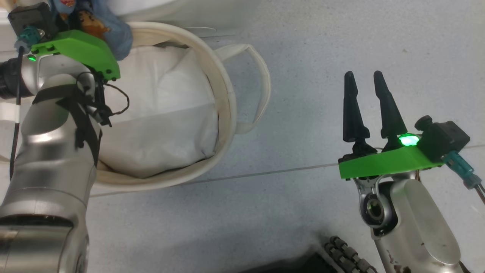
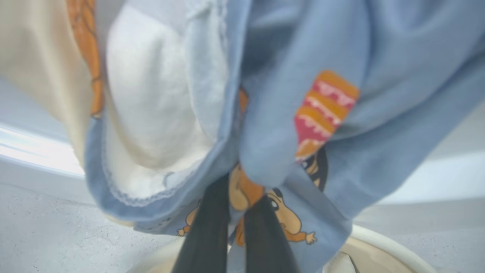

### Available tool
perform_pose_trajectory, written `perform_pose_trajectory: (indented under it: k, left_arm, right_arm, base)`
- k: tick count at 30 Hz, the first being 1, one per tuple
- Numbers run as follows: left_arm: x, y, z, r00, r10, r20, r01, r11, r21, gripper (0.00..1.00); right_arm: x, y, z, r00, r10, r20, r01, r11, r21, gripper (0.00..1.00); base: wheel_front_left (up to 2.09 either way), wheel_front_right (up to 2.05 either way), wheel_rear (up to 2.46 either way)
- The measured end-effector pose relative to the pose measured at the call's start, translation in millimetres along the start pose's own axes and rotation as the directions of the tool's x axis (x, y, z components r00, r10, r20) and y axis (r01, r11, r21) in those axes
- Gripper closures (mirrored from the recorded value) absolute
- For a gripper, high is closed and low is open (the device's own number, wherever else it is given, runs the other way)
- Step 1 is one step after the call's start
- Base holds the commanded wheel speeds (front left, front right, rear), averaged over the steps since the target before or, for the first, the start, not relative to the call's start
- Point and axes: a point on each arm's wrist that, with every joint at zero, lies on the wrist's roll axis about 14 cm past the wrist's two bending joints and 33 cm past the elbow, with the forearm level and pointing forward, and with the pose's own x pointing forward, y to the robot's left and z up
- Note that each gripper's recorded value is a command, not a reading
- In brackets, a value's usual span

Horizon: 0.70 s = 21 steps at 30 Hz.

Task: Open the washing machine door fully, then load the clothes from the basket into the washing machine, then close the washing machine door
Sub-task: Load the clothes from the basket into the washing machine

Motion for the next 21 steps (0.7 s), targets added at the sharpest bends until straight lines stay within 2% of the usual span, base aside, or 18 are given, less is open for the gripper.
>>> perform_pose_trajectory:
  k: [9,16,21]
  left_arm:
    - [-17,31,41,0.991,0.05,0.123,-0.049,0.999,-0.011,1.0]
    - [-38,42,133,0.926,0.053,0.373,-0.045,0.999,-0.03,1.0]
    - [-36,35,147,0.906,0.011,0.423,-0.014,1.0,0.005,1.0]
  right_arm:
    - [6,21,5,0.998,0.055,0.018,-0.055,0.998,0.012,0.0]
    - [7,40,14,0.994,0.104,0.042,-0.105,0.994,0.023,0.0]
    - [6,36,10,0.995,0.095,0.03,-0.095,0.995,0.02,0.0]
  base:
    - [0.0,0.0,0.0]
    - [0.0,0.0,0.0]
    - [0.0,0.0,0.0]
